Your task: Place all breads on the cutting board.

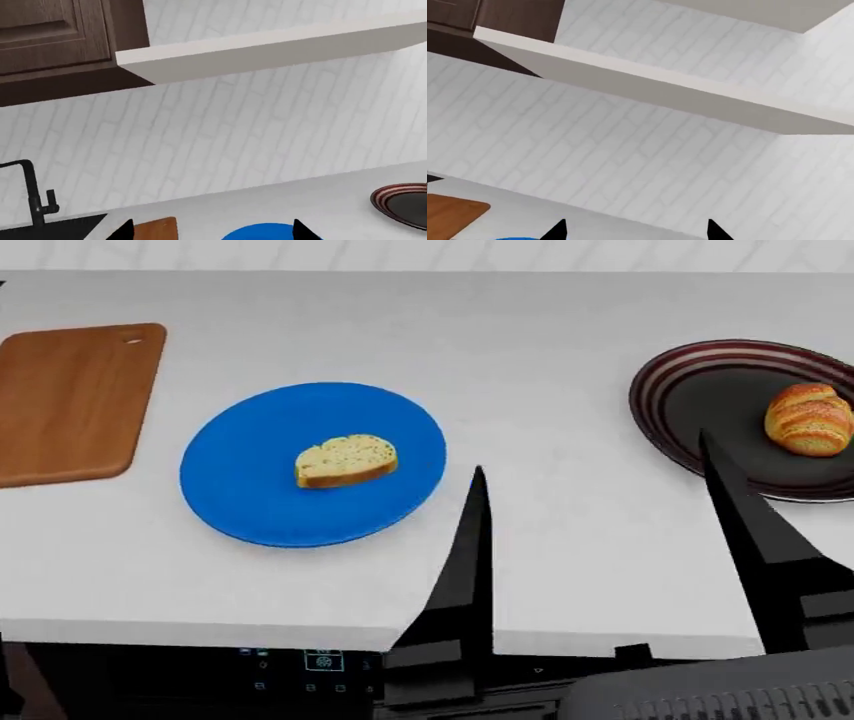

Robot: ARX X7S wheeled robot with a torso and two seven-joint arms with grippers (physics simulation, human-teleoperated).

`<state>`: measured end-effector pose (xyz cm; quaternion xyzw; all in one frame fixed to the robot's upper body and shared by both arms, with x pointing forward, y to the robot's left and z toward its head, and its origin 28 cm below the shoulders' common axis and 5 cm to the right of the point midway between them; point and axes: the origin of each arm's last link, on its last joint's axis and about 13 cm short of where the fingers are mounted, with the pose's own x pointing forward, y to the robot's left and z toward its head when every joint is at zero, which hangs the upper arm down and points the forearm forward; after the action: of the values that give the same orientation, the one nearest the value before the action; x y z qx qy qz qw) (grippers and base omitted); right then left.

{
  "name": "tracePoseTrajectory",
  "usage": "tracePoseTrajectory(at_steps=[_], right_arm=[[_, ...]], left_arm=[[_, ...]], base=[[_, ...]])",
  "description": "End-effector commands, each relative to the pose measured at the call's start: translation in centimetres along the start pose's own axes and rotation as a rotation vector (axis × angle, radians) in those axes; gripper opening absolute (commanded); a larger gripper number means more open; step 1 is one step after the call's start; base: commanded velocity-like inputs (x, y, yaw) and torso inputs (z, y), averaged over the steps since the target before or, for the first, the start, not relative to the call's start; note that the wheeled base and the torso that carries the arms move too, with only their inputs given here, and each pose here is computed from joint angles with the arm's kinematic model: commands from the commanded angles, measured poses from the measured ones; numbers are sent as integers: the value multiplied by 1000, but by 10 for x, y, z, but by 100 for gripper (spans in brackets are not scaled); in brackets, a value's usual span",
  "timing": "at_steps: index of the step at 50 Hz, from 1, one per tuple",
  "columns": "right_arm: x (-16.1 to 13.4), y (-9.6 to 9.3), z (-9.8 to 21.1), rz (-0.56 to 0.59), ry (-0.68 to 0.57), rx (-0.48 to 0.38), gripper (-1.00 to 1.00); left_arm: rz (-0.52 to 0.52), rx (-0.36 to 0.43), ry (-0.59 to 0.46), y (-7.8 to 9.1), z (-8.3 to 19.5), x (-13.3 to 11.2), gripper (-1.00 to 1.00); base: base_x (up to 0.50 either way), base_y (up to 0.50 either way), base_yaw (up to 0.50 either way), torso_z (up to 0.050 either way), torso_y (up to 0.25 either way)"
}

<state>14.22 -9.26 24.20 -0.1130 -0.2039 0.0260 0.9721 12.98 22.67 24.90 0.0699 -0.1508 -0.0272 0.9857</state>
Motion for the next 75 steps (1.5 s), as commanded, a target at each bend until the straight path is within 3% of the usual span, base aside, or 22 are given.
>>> tracePoseTrajectory(at_steps=[1, 49, 75], right_arm=[[-3, -7, 2, -68, 23, -9, 100], [-6, -6, -5, -83, 38, -9, 100], [-7, -4, -8, -86, 65, -6, 100]], left_arm=[[101, -29, 34, 9, 3, -5, 100], [92, -38, 34, 7, 2, -5, 100], [46, -14, 41, 6, 5, -4, 100]], base=[[0, -461, 0, 0, 0], [432, -124, 0, 0, 1], [228, -47, 0, 0, 1]])
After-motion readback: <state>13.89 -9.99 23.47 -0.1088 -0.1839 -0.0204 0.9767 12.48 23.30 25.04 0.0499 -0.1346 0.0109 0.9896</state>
